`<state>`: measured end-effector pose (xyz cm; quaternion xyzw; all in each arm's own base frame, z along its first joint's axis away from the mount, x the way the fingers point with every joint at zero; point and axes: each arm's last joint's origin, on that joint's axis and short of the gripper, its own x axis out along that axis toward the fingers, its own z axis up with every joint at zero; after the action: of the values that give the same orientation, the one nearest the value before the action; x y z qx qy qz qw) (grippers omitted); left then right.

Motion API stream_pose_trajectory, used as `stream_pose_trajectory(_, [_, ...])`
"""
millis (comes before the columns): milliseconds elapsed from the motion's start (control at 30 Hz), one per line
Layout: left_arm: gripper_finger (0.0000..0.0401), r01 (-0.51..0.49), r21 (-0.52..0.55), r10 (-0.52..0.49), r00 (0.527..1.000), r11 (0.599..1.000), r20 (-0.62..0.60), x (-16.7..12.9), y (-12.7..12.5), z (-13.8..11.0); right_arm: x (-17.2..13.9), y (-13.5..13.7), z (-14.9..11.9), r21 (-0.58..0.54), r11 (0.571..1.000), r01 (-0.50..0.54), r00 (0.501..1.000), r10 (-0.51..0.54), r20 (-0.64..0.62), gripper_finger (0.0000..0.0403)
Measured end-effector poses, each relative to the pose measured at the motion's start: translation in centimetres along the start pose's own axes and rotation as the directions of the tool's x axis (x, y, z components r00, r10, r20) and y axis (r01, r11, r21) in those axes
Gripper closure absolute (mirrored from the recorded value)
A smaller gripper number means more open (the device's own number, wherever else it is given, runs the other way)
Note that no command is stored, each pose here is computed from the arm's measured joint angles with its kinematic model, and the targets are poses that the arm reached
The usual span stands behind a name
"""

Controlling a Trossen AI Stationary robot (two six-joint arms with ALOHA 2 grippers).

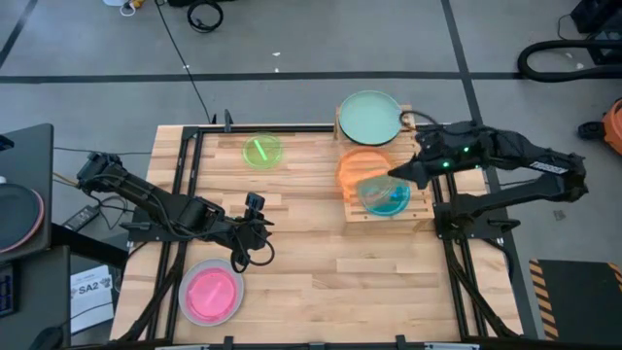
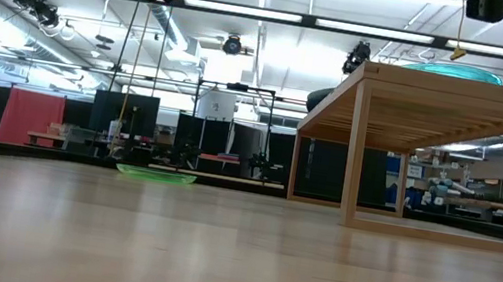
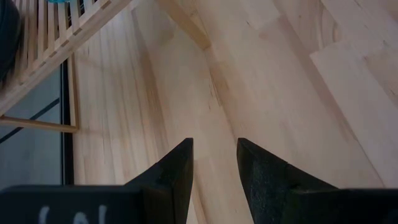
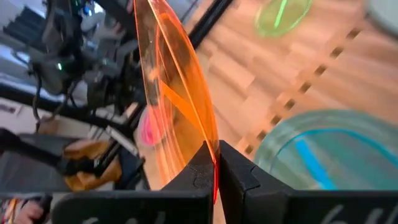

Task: Place and stack plates onto a shelf
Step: Stack the light orange plate on top of the light blue plate on the shelf

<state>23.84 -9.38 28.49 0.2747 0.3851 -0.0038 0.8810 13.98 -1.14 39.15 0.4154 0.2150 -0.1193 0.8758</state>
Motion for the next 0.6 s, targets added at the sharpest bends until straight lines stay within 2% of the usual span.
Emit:
stream_pose_trajectory(300, [0.0271,0.000,0.000,0.000,1.000,1.000,0.000,0.0,0.0,0.0,2.4,1.1,-1.6,-0.039,0.999,-0.019,0.982,0.011,-0.188,0.0389])
stream_pose_trajectory(467, [0.0271,0.000,0.000,0.000,1.000,1.000,0.000,0.0,0.0,0.0,2.1,0.2,-2.4,-0.048,0.996,0.077,0.961,-0.087,-0.262,0.0389])
stream_pose_trajectory(600, [0.0271,0.000,0.000,0.000,1.000,1.000,0.000,0.0,0.0,0.0,1.1,-0.7,-2.9,-0.064,0.984,0.166,0.945,-0.177,-0.274,0.0389])
